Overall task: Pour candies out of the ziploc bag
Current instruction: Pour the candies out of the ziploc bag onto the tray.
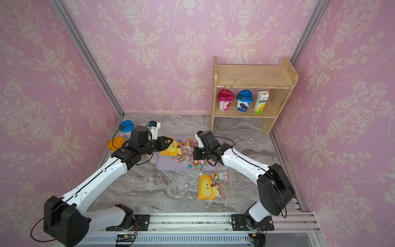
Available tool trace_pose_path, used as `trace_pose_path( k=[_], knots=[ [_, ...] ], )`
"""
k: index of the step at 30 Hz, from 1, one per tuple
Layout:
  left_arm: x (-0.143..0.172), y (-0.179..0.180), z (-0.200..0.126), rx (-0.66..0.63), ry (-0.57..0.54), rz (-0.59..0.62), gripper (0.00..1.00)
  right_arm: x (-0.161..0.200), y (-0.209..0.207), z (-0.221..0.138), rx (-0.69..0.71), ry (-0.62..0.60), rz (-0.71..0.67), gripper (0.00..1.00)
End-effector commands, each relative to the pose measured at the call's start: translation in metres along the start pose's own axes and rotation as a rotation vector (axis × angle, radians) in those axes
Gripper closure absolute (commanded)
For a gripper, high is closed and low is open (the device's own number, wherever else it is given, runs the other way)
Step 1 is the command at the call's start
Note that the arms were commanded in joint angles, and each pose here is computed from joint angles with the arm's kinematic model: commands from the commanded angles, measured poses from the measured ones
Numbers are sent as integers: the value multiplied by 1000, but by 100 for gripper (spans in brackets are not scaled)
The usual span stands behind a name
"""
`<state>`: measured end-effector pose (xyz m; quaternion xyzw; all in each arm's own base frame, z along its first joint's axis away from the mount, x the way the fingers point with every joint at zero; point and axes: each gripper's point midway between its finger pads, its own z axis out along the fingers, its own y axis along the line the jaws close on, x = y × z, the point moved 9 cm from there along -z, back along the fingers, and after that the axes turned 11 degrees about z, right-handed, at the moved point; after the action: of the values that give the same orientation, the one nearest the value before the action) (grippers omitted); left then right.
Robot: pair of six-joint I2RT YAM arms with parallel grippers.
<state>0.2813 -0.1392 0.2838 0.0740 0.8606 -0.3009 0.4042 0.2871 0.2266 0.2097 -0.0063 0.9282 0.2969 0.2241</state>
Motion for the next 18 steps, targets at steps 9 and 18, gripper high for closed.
trace_pose_path(
  k=[9, 18],
  knots=[
    [-50, -17, -26, 5, -194, 86, 100, 6, -10, 1, 98, 46, 17, 99],
    [-39, -10, -25, -14, -203, 67, 100, 7, -10, 7, 107, 62, 12, 99]
  ],
)
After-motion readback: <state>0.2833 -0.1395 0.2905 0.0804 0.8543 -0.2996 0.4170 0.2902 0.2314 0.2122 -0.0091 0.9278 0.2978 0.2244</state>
